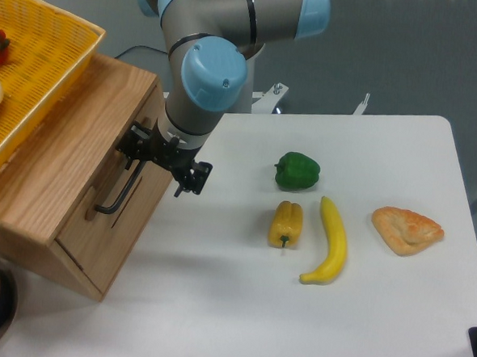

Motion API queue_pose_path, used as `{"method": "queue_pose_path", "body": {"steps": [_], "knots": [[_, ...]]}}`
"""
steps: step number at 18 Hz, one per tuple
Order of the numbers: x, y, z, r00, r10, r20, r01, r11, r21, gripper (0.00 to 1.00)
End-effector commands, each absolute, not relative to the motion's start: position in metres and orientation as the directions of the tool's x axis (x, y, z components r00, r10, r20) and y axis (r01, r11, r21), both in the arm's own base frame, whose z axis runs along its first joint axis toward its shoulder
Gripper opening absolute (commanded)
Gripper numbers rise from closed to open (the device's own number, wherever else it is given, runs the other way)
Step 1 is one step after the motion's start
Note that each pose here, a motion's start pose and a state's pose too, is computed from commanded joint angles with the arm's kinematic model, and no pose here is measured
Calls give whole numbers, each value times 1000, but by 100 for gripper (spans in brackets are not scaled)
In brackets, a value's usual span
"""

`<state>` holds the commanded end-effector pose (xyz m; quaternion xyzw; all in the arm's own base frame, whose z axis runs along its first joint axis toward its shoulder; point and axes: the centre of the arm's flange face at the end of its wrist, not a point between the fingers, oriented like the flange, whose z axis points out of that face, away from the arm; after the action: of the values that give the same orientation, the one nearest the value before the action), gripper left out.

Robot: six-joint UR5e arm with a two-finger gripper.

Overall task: Slide the top drawer open
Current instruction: 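Lower the gripper onto the black drawer handle and close on it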

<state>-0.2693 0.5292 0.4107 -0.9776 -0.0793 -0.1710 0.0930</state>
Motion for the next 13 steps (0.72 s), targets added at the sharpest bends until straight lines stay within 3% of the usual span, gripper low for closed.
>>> {"method": "queue_pose_path", "body": {"steps": [13], "knots": [[-278, 526, 412, 931, 131, 342, 196, -967, -164, 100]]}}
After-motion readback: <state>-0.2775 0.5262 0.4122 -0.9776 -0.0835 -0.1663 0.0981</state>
